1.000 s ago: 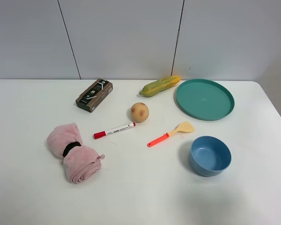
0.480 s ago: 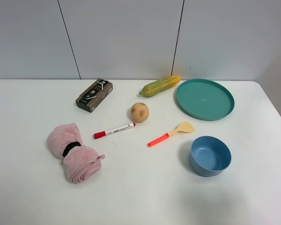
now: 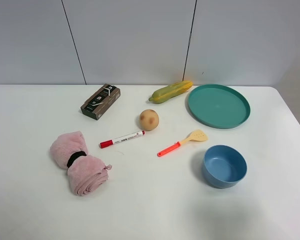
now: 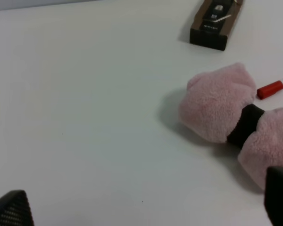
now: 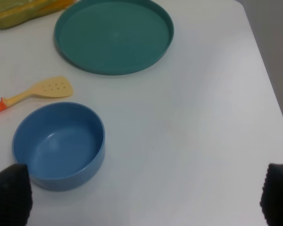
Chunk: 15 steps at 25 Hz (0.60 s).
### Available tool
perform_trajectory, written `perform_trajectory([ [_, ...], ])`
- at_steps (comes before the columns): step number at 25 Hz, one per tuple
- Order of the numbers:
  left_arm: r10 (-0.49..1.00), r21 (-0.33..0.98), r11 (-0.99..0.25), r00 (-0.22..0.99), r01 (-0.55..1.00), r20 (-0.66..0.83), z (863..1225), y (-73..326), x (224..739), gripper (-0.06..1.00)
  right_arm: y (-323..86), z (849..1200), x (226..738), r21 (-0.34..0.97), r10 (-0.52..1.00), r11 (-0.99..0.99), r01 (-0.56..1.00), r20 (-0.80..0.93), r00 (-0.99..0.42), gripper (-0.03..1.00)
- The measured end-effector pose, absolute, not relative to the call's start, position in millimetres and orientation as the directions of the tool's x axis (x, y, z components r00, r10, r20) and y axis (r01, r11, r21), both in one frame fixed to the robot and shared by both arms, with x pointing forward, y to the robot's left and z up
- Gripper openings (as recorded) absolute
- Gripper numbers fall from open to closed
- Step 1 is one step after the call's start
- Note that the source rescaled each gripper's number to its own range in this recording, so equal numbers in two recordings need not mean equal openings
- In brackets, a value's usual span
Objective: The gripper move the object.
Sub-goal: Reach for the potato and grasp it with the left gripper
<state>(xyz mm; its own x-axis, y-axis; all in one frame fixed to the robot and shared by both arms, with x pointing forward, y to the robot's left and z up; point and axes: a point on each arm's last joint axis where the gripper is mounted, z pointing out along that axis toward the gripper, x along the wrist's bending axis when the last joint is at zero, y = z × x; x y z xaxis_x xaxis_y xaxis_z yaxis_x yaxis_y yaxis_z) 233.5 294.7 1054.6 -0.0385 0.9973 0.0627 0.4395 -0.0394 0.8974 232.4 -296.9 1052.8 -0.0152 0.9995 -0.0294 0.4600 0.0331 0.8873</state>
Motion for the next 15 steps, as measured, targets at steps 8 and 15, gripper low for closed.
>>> perform_trajectory([
  [8, 0.999, 0.885, -0.036, -0.009, 0.464, 0.045, 1057.6, 292.7, 239.0, 1.0, -296.9, 1052.8, 232.4, 0.887, 0.999, 0.033, 0.46, -0.029, -0.015, 1.0],
  [15, 0.998, 0.802, -0.044, 0.058, 0.596, 0.012, 1104.2, 295.8, 297.2, 1.0, -296.9, 1052.8, 232.4, 0.887, 0.999, 0.033, 0.46, -0.029, -0.015, 1.0],
])
